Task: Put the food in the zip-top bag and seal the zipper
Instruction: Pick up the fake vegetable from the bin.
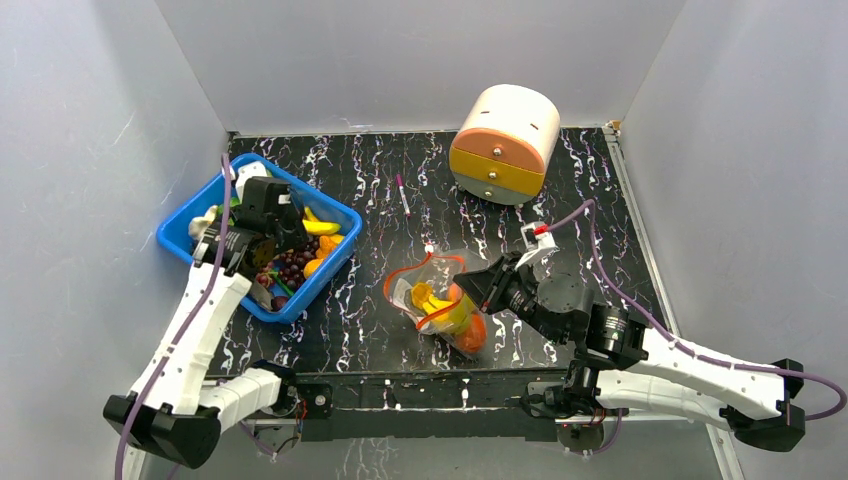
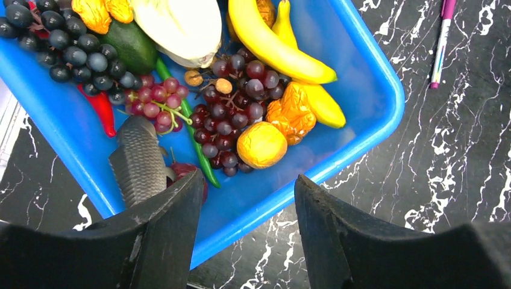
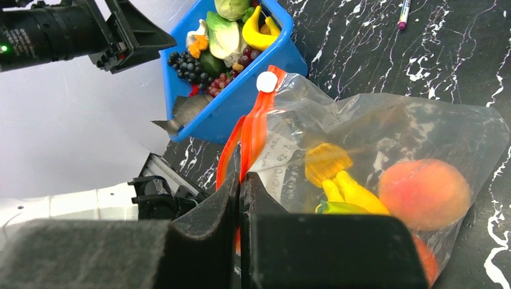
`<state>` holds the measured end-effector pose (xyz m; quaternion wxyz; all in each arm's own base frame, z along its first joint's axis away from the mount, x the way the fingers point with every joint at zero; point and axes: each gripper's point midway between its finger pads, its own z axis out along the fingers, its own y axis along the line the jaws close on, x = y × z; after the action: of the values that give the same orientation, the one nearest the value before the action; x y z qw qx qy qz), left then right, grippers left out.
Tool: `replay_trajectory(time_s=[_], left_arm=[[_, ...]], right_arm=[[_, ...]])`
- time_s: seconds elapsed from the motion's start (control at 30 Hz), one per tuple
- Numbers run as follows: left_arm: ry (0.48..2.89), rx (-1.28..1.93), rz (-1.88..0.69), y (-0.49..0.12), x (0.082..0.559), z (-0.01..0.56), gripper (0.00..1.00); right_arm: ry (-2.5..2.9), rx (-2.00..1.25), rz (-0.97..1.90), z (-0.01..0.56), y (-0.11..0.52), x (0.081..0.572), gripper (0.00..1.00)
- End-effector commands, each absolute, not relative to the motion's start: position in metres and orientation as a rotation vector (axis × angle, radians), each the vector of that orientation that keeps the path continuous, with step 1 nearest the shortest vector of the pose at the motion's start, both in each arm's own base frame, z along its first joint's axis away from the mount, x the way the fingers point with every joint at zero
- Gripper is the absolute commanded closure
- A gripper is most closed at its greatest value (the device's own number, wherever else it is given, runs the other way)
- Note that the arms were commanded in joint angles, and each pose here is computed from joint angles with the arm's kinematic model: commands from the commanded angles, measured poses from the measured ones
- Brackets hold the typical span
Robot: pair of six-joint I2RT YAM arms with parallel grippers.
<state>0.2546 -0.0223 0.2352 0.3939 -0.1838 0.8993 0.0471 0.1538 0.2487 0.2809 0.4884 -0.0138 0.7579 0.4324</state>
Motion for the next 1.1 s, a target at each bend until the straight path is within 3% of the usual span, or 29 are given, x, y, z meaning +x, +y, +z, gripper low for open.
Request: replay_trajectory(time_s=[0.0, 0.37, 0.5, 0.57, 0.7, 1.07], left_arm=[[2.246, -0.470, 0.135, -0.022, 0.275, 0.239, 0.44], [2.216, -0.521, 0.272, 0.010, 0.328, 0.201, 0.46], [2.143, -0.438, 0.298, 0.030, 0.356, 0.207, 0.37], [2.178, -0.433, 0.282, 0.037, 0.367, 0.203, 0.25], [2.212, -0.389, 0.414, 0.054, 0.389, 0.190, 0.10], [2.136, -0.371, 0.520, 0.086, 0.435, 0.186, 0.02]], right_arm=[[1.734, -0.009, 1.107, 0.317, 0.248, 0.156, 1.00], [1.754, -0.019, 1.119, 0.313, 0.251, 0.154, 1.00], [1.758, -0.023, 1.123, 0.312, 0.254, 0.154, 1.00], [1.760, -0.026, 1.117, 0.313, 0.255, 0.154, 1.00], [1.755, -0.033, 1.099, 0.315, 0.255, 0.156, 1.00], [1.754, -0.037, 1.012, 0.317, 0.246, 0.164, 1.00]])
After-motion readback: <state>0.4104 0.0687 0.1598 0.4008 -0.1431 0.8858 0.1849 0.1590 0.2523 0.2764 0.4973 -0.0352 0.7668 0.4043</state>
